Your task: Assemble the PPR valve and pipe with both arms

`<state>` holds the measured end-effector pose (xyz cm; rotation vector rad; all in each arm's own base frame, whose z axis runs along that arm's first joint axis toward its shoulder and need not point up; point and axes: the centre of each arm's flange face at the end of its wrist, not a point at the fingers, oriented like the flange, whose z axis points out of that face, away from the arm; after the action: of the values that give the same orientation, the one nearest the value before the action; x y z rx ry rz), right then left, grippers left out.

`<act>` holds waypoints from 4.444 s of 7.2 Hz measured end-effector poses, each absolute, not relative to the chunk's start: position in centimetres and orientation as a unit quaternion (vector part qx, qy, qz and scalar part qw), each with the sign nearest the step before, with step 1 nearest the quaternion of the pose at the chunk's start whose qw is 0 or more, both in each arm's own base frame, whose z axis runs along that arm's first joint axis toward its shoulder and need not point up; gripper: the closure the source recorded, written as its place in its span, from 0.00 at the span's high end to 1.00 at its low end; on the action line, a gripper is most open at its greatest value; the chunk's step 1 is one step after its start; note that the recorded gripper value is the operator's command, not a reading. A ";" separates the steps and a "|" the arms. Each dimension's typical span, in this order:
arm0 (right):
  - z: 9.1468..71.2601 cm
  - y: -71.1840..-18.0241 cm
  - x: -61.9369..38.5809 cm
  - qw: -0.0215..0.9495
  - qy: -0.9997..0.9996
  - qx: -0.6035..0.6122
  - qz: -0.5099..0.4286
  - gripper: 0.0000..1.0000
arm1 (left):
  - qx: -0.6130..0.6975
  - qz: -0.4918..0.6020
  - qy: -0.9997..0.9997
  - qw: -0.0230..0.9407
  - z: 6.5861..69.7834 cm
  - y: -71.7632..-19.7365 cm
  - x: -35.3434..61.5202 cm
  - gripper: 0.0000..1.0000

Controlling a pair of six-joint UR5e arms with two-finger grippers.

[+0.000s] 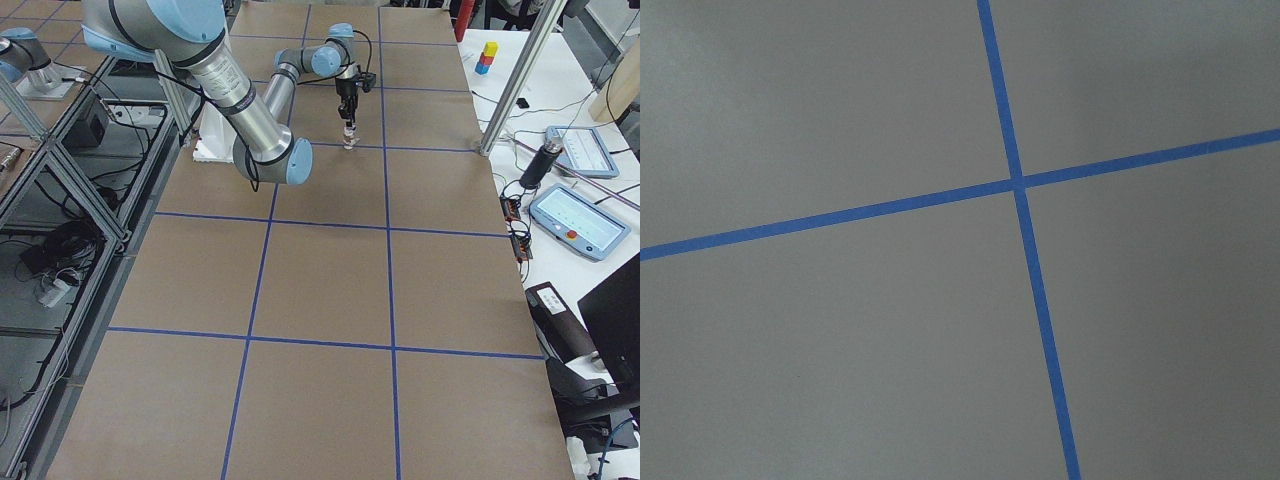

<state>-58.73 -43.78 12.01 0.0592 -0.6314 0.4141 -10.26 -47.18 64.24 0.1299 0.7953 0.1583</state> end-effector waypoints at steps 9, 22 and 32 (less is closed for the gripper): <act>8.5 -47.3 -51.6 0.915 -0.353 0.060 0.186 0.99 | 0.059 0.075 0.386 0.917 64.6 -47.0 -10.3 1.00; 60.1 -55.2 4.1 0.938 -0.332 0.054 -0.088 0.99 | 0.082 0.081 0.360 0.926 64.8 -45.3 -10.7 1.00; 67.2 -48.3 8.3 0.940 -0.339 0.009 -0.042 0.99 | 0.075 0.052 0.355 0.930 63.2 -45.6 -9.6 1.00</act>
<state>8.30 -48.26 67.21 0.0174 -0.6926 -0.0862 -9.55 -45.61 63.19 0.1530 0.7275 0.1062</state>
